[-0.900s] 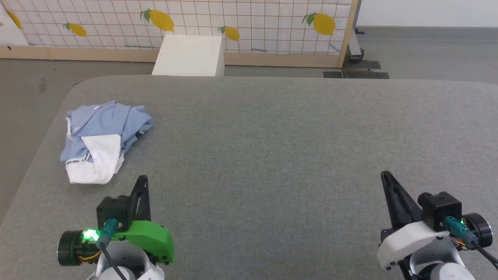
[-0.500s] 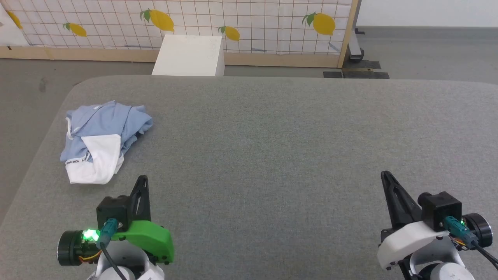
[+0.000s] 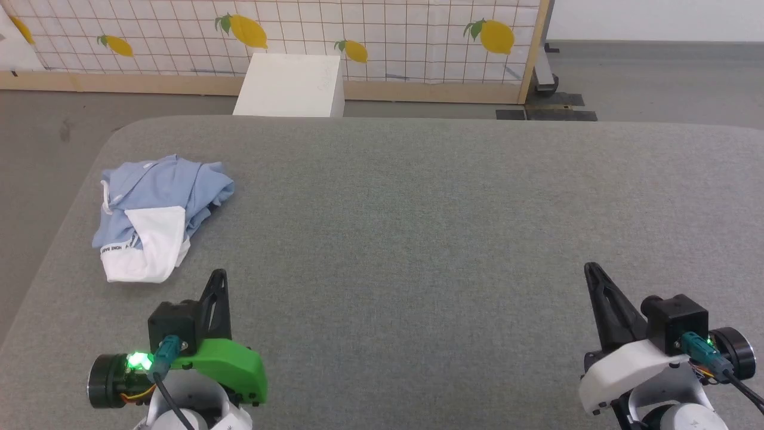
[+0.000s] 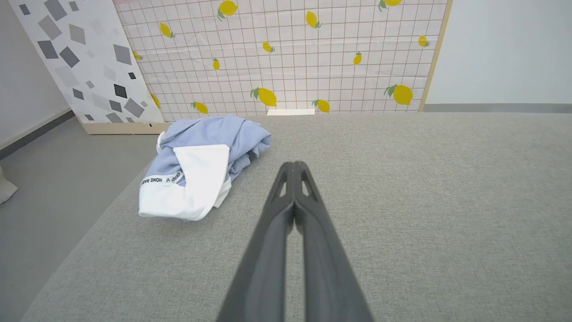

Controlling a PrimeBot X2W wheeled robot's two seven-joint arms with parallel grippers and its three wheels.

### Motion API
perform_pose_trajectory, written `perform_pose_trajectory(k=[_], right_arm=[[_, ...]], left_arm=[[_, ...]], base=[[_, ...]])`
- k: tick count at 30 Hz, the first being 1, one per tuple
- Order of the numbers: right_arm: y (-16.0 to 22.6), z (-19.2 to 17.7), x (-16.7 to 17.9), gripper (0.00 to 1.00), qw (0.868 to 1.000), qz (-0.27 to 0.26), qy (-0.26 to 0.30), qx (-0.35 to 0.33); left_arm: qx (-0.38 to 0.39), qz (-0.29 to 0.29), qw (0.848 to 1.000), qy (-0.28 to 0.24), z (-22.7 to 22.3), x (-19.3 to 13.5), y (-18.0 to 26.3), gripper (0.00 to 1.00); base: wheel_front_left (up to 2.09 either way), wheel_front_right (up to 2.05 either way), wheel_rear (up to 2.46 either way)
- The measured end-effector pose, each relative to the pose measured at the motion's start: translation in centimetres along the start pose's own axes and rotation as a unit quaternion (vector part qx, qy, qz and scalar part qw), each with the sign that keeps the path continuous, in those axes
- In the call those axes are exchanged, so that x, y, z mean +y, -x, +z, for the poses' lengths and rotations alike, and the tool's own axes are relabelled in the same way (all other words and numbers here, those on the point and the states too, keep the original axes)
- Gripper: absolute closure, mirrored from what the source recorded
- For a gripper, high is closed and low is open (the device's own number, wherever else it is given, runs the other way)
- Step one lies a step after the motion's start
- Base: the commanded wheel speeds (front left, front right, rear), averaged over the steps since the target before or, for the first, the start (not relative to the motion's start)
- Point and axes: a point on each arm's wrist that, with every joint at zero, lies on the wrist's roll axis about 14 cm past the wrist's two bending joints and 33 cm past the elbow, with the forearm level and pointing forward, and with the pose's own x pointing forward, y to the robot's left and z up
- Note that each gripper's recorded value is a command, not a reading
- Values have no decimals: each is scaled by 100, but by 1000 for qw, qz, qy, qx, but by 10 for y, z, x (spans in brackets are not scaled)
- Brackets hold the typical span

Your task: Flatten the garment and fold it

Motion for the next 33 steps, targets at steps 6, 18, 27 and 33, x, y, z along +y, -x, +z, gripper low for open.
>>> perform_pose_trajectory(k=[6, 18, 27, 33], right_arm=[[0, 0, 0, 100, 1000, 0, 0, 0], [0, 0, 0, 100, 1000, 0, 0, 0], [0, 0, 0, 100, 1000, 0, 0, 0], [0, 0, 0, 100, 1000, 0, 0, 0]], left_arm=[[0, 0, 1000, 0, 0, 0, 0, 100], [0, 0, 1000, 0, 0, 0, 0, 100], [0, 0, 1000, 0, 0, 0, 0, 100], [0, 0, 1000, 0, 0, 0, 0, 100]], base=[[0, 0, 0], [0, 0, 0], [0, 0, 0], [0, 0, 0]])
